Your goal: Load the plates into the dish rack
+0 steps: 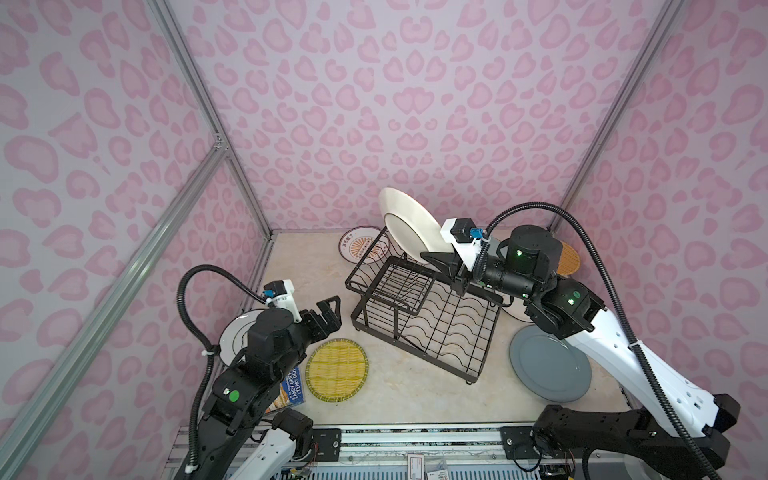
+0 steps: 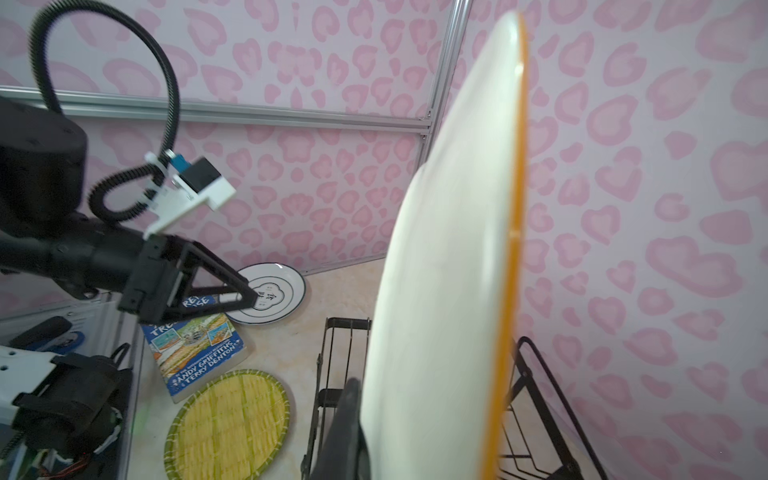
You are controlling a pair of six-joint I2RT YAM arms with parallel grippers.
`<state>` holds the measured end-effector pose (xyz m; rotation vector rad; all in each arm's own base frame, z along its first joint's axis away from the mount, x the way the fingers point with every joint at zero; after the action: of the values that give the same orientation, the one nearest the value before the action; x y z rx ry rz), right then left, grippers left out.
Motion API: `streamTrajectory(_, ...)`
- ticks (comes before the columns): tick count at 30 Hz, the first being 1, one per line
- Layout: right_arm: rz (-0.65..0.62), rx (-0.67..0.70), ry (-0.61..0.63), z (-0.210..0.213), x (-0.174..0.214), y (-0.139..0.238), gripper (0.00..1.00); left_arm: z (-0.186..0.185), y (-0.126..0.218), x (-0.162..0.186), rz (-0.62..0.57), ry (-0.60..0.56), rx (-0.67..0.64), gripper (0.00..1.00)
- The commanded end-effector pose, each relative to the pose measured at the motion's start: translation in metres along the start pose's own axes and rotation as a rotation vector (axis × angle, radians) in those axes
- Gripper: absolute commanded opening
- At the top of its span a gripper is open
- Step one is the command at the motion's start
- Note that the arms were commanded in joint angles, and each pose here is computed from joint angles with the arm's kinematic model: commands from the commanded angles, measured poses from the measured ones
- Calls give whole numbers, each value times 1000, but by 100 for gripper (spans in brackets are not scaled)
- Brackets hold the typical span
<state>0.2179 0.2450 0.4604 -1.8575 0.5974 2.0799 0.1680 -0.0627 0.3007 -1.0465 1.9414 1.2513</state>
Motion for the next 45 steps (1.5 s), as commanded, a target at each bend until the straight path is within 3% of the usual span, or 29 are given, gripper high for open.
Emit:
streamTrajectory(1, -129, -122, -59, 7, -32, 5, 0, 8, -20, 28, 61, 92, 5, 86)
streamTrajectory(5, -112, -144, -113, 3, -34, 1, 0, 21, -41, 62, 146, 168, -26, 66)
streamTrajectory(11, -94, -180, -153, 3, -30, -6, 0, 25, -75, 110, 263, 305, 31, 40)
streamTrajectory(15, -96, -188, -163, 3, -27, -5, 0, 25, -89, 120, 260, 339, 27, 31)
streamTrajectory(23, -60, -223, -189, -1, -21, -15, 0, 15, -124, 125, 298, 361, -1, 23)
streamTrajectory(45, 51, -323, -291, -25, 4, -65, 0, 9, -181, 114, 263, 315, -72, 21)
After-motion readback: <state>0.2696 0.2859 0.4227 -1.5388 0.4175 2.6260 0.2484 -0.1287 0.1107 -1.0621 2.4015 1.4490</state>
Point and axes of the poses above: each gripper's point midway between its finger pads, its own y axis back along the fingers, its own z axis along the line the jaws close on, x = y × z, the point moved 7 cm from there along y, back along the fingers, and after that the axes turned 12 degrees about -y, right-handed, at the moved point
